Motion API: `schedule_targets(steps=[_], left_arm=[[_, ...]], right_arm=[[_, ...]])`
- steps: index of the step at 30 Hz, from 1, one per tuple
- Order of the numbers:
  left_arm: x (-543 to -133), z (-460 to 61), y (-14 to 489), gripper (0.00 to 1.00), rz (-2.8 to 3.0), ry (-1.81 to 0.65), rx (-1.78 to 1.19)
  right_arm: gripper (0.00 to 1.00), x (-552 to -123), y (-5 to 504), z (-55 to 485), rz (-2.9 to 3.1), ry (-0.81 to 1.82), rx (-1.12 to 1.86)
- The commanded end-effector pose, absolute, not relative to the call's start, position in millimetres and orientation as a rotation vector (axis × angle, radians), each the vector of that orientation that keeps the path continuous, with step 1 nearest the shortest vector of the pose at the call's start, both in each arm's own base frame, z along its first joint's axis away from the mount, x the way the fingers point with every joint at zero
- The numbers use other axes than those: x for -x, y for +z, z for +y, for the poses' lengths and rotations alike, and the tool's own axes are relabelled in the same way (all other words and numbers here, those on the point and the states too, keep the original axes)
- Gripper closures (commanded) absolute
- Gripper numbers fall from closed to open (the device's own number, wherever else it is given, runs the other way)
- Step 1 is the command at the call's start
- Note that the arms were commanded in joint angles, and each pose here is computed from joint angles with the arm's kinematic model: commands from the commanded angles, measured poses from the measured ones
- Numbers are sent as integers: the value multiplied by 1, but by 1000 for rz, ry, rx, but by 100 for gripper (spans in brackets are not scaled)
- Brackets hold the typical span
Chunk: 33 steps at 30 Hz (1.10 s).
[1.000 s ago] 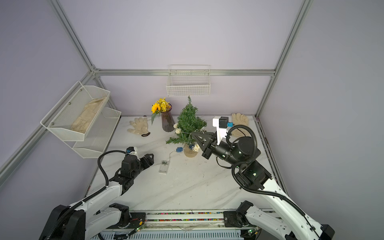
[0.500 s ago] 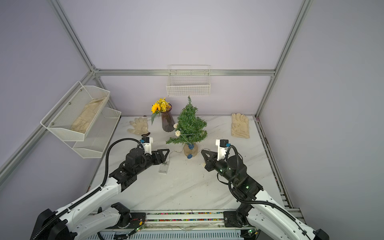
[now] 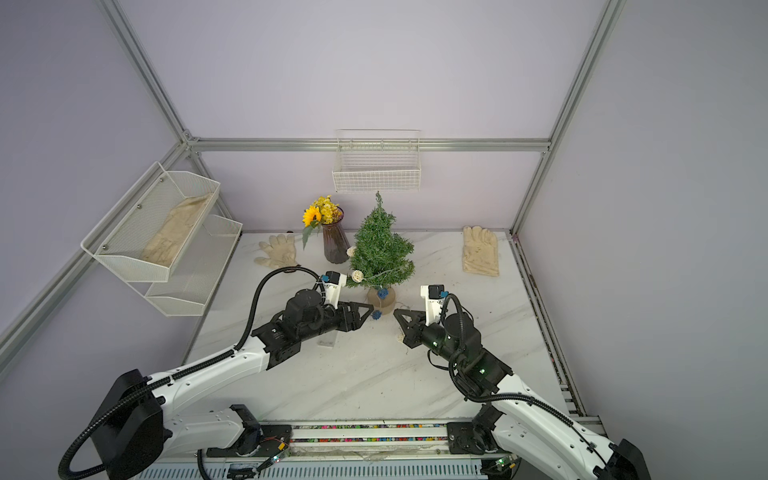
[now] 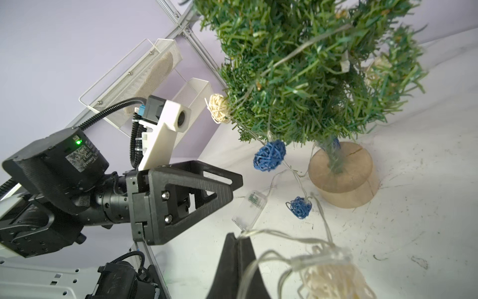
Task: Remove string lights from the small christmas tree
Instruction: Remove the light string from the Christmas tree.
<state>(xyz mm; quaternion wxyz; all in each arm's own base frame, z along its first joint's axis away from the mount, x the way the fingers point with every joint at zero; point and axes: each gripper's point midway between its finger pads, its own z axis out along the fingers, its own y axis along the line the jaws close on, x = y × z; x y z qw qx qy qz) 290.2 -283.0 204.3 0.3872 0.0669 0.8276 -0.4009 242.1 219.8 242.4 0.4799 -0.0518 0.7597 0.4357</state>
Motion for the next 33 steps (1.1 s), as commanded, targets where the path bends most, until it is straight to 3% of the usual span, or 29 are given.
schedule_targets(steps=[1,7,16,22,33], left_arm=[[-307,-292,277,30,1890,-1075,-174],[-314,-303,255,32,1907,-1064,-203],[-320,-297,244,47,1633,-979,-244],[-328,-294,205,47,1676,-886,-253],[-325,-293,178,49,1607,-855,-309]], right_arm=[[100,-243,244,222,1826,1093,111],[100,-245,245,224,1818,1098,111],[100,-246,247,224,1818,1090,113],[100,-246,246,223,1822,1086,111],[100,-251,242,228,1835,1082,119]])
